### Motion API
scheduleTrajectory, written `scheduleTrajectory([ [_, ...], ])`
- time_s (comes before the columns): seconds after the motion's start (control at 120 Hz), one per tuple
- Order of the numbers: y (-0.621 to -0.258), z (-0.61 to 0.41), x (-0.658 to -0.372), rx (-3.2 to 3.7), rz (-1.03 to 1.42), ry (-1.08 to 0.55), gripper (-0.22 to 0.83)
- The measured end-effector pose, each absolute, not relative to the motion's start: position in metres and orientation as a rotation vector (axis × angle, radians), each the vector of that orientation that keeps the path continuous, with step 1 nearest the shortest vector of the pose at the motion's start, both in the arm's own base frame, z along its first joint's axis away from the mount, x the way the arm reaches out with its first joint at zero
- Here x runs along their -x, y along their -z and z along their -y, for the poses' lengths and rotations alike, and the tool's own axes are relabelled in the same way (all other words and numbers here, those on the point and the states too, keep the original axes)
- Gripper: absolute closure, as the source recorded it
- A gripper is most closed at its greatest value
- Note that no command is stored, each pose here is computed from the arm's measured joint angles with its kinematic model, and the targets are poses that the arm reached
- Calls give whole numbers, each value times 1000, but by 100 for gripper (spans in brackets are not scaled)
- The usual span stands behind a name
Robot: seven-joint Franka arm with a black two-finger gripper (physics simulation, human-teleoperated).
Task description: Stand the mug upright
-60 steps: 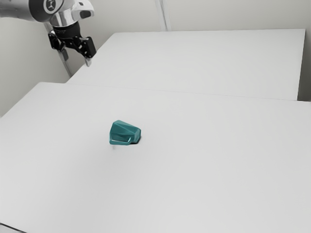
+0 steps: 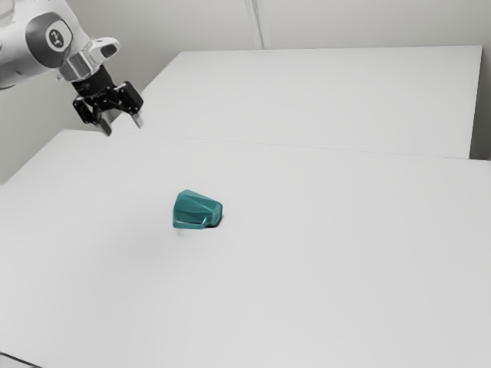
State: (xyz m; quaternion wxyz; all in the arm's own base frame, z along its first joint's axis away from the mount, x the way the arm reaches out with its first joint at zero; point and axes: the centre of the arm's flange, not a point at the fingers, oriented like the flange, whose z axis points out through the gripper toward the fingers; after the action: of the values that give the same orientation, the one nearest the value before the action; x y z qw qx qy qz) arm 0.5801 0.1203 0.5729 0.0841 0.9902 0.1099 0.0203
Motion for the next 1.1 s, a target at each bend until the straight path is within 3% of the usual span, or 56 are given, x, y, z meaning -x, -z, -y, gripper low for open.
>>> scheduleTrajectory([
  [0.1,-544,-137,-591,-2872,-365,-62,2],
  [0.3,-473,-159,-581,-2710,-401,-45,2],
  [0.767,-335,-213,-589,-2433,-445,-82,2],
  [1.1,-317,-196,-590,-2362,-278,-123,2],
])
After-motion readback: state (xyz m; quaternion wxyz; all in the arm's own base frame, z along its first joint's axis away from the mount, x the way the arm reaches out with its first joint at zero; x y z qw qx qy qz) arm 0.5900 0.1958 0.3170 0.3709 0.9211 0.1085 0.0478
